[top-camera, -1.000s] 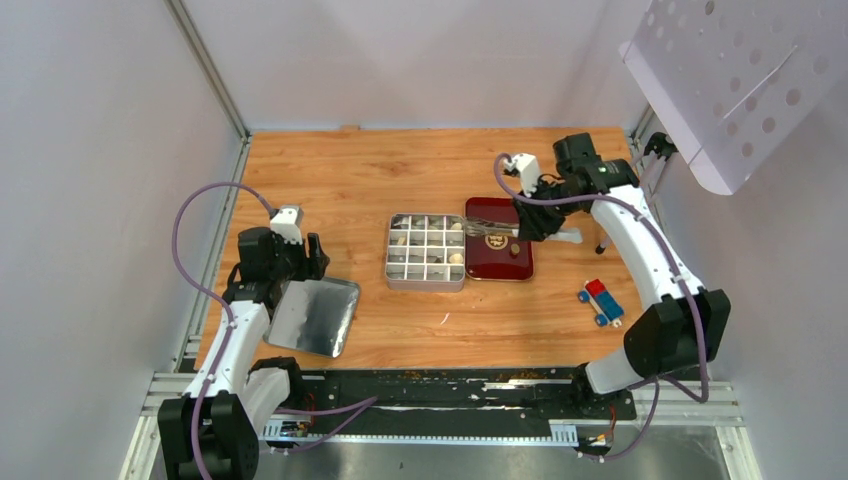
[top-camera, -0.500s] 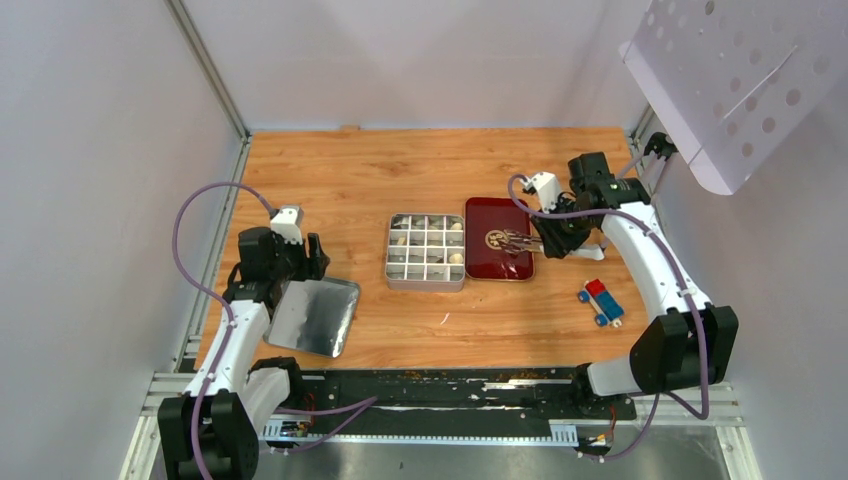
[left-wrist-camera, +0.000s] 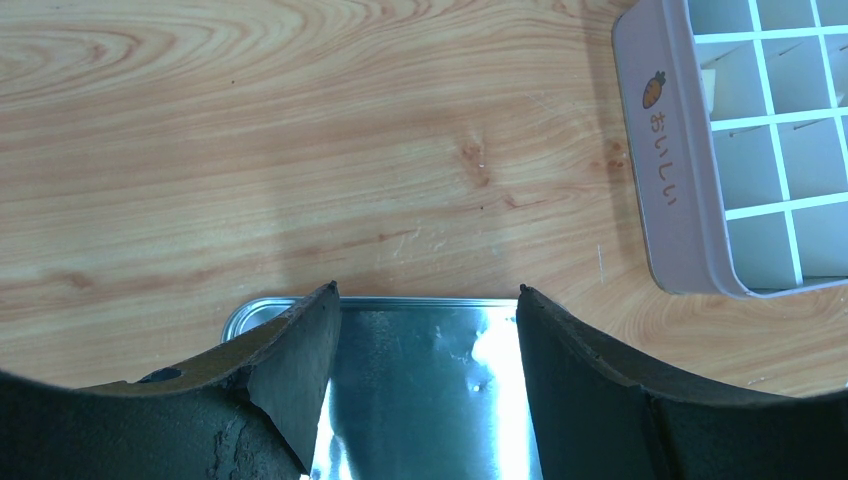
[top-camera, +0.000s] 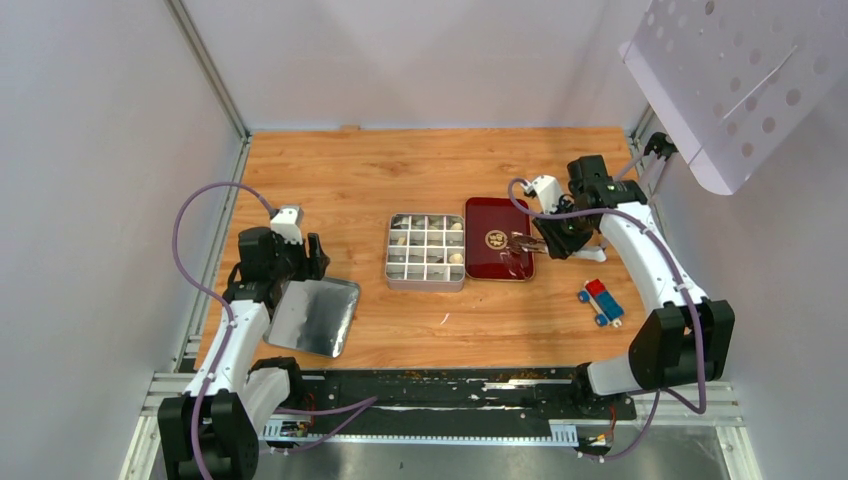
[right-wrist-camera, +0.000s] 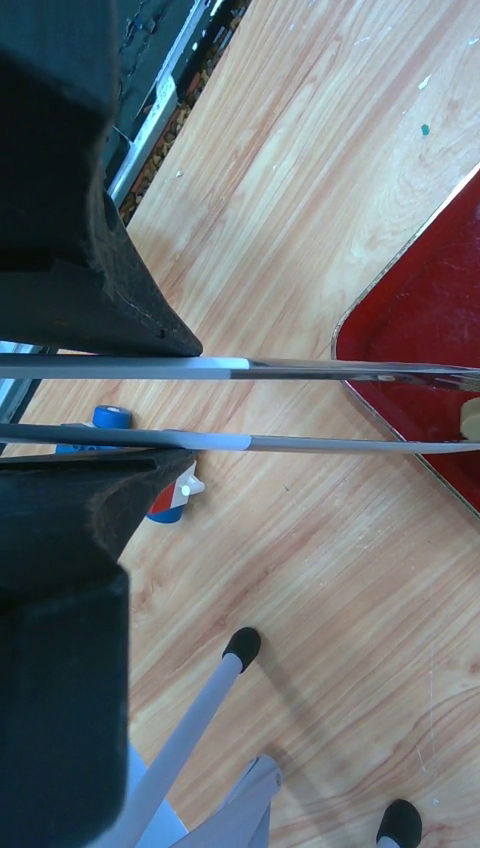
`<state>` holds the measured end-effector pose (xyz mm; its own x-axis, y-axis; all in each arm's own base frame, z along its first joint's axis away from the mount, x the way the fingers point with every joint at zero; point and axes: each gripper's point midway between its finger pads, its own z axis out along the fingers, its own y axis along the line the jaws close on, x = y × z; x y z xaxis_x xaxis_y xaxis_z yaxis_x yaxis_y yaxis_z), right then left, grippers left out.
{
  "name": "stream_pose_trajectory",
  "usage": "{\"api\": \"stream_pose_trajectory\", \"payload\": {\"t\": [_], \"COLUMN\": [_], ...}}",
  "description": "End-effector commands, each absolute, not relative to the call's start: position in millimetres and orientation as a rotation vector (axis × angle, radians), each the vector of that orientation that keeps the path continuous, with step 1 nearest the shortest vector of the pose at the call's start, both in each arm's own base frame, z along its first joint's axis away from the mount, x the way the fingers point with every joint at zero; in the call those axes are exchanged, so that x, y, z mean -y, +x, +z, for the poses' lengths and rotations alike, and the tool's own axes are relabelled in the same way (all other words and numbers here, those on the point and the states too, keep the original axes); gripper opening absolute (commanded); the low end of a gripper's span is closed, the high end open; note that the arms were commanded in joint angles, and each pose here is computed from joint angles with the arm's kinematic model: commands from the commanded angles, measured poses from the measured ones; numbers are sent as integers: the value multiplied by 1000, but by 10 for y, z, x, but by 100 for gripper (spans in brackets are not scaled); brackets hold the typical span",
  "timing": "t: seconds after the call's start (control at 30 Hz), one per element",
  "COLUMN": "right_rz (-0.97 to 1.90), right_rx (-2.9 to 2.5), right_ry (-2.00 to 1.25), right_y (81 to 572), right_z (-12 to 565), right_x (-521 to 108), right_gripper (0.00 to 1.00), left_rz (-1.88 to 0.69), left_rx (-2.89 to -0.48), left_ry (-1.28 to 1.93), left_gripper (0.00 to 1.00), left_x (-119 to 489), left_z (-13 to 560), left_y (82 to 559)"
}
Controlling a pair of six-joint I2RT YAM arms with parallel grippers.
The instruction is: Pack the chocolate
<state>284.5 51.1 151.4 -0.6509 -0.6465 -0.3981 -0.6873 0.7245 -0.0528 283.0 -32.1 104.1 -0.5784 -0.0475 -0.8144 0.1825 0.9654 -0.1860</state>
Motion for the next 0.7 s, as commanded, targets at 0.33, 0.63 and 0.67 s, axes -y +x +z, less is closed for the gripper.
{"api": "stream_pose_trajectory", "payload": {"t": [0.33, 0.63, 0.67], "right_rz": [58, 39, 42], "right_rx": [-2543, -2536, -2534], "right_ry": [-1037, -1066, -1067], "right_y": [2894, 2821, 2818], "right_z": [1441, 1512, 1514], "right_x": [-389, -353, -358], "right_gripper": [35, 20, 18], "left_rz": [-320, -329, -329], "left_rx": [-2124, -2126, -2126], "left_ry": [82, 80, 79], "left_gripper": [74, 74, 74], "left_x": [315, 325, 325], "left_z": [1133, 1123, 1124], "left_y": [2915, 2926, 2930]}}
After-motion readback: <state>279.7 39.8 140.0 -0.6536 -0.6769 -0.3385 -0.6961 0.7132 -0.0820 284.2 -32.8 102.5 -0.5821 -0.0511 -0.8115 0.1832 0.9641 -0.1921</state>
